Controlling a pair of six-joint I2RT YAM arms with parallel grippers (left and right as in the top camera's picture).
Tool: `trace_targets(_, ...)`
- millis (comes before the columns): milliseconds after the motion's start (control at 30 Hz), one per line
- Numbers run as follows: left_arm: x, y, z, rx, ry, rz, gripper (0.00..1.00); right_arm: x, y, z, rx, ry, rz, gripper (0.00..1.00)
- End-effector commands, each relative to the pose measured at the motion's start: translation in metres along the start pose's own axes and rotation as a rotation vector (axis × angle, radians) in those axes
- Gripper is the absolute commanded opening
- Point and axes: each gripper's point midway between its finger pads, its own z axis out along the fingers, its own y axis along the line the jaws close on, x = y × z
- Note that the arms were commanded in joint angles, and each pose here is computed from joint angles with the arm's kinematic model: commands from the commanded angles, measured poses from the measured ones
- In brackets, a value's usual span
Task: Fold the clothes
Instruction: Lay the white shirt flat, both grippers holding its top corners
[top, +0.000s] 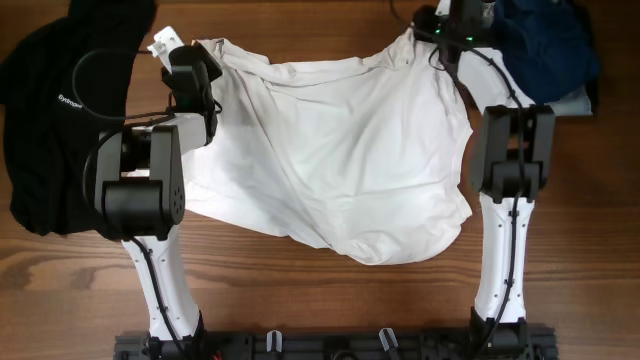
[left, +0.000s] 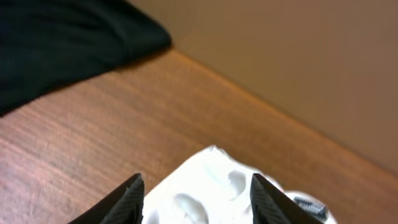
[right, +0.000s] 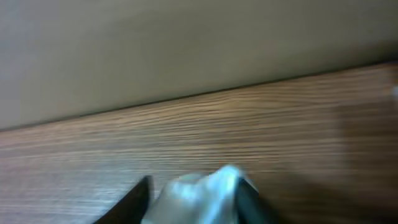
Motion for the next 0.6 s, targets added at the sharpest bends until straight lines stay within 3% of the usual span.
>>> trace_targets(0, 0.000, 0.005, 0.003, -0.022, 0.004, 0.042, 0.57, -0.018, -0.018, -0.012, 0.030, -0.021, 0.021, 0.60)
trace_targets(67, -0.007, 0.004, 0.001, -0.024, -0.009, 0.059, 0.58, -0.032, -0.007, -0.026, -0.010, -0.027, -0.012, 0.69)
trace_targets(167, -0.032, -0.003, -0.013, -0.026, -0.017, 0.057, 0.58, -0.055, 0.024, -0.065, -0.084, 0.005, -0.028, 0.71)
trace_targets(300, -0.036, 0.006, -0.047, -0.098, 0.139, 0.109, 0.66, -0.032, 0.059, -0.085, -0.112, 0.134, -0.047, 0.71)
trace_targets(567, 0.016, 0.042, -0.088, -0.228, 0.446, 0.190, 0.70, 0.034, 0.075, -0.074, 0.042, 0.292, -0.036, 0.48)
